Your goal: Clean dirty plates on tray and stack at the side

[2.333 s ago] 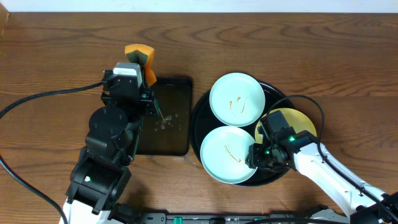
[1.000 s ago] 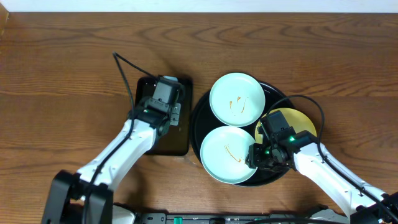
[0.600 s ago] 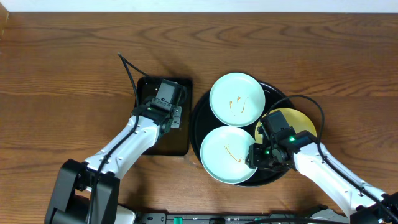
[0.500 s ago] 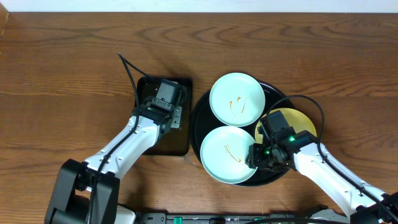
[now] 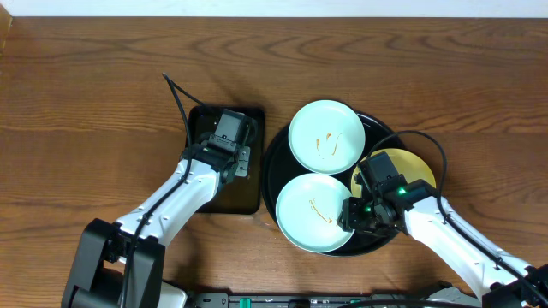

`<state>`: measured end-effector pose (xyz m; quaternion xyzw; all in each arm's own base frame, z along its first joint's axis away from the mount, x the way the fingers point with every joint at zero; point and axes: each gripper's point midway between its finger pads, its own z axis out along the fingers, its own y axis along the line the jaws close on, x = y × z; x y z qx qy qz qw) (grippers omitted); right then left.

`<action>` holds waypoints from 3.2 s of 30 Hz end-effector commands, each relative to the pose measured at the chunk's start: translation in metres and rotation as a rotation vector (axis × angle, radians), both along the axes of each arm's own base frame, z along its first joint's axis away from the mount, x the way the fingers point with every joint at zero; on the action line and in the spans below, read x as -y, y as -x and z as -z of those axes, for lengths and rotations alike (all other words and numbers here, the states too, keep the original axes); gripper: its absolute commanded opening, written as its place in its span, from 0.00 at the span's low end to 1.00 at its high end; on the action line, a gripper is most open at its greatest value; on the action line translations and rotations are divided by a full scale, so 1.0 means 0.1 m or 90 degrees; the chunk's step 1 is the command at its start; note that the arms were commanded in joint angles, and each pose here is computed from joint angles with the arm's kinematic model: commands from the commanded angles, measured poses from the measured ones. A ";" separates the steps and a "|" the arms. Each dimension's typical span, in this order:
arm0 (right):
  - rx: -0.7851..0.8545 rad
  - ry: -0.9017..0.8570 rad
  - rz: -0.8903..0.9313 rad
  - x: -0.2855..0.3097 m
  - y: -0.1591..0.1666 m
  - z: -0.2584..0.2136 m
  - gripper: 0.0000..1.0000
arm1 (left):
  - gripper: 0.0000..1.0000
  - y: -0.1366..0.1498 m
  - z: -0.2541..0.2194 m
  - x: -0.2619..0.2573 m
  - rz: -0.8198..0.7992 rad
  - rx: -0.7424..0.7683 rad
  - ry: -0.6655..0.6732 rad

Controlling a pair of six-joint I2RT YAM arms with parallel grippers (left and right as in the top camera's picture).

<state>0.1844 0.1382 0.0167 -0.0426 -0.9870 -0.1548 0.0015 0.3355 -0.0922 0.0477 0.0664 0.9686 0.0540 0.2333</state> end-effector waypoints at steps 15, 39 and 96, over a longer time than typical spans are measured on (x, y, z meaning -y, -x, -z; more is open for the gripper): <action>0.000 0.007 0.021 0.03 0.07 0.17 0.04 | 0.08 0.49 -0.83 1.05 0.075 0.031 0.304; -0.007 0.008 0.020 0.03 0.10 0.18 0.01 | 0.07 1.64 -0.05 2.33 0.078 -0.179 0.344; 0.083 -0.028 -0.025 -0.10 -0.18 0.11 0.01 | 0.08 0.58 -0.83 0.23 -0.134 0.058 0.164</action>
